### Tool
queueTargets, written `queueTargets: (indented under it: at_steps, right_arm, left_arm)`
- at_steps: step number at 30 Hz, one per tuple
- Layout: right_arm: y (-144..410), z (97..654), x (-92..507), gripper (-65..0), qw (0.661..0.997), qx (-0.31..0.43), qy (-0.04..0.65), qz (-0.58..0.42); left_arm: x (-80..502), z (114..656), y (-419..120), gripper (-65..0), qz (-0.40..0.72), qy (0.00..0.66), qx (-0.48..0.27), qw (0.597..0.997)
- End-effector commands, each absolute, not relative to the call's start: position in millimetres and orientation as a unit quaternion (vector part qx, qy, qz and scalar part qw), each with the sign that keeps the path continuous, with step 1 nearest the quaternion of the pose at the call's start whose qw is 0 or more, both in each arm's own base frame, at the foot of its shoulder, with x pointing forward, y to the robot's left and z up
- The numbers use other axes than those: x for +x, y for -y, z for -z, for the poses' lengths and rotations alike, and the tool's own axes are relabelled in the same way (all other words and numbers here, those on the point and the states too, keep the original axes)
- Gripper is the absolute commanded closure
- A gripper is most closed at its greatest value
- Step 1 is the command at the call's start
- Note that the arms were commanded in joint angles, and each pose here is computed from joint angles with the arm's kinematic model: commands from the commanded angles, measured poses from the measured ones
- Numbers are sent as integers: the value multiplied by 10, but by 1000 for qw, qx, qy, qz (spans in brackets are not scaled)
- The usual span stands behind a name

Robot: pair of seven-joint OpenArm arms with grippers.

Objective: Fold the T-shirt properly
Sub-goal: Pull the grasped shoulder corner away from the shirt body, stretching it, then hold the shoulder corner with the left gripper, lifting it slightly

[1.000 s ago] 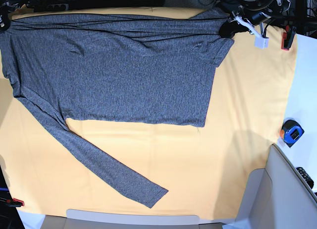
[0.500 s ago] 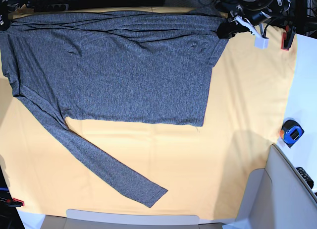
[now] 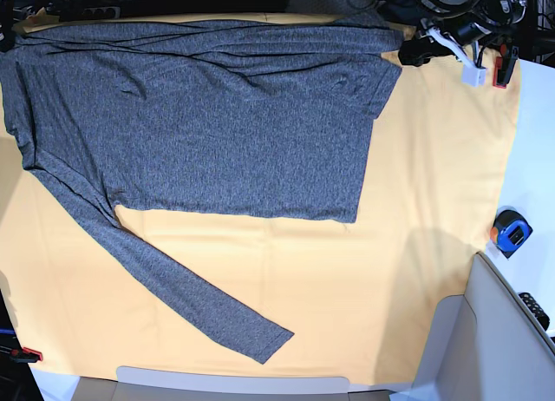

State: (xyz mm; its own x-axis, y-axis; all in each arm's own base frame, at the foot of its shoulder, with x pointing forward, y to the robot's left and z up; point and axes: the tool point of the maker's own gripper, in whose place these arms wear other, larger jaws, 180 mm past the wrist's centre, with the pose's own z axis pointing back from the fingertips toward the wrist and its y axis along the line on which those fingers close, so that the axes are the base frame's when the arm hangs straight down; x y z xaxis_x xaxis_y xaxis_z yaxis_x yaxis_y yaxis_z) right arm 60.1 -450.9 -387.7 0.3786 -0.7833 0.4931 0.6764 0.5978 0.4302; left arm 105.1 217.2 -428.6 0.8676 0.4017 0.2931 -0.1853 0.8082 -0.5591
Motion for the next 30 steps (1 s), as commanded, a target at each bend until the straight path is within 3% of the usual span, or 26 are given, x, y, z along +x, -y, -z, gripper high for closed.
queueTargets:
  at_steps: [1, 4, 17, 30]
  right_arm:
    - [4427, 4114, 199, -284, 854, 53, 236, 460]
    - [4427, 4114, 199, -284, 854, 53, 236, 460]
    - [4421, 4119, 197, -284, 854, 53, 236, 461]
    - [4421, 4119, 197, -284, 854, 53, 236, 461]
  left_arm:
    - [625, 4489, -2504, -210, -144, 107, -172, 969]
    - [812, 4329, -2400, -244, -86, 125, -175, 973]
    - [924, 3897, -2101, -244, 42, 155, -158, 974]
    - [931, 3837, -1580, -243, 151, 149, -205, 956]
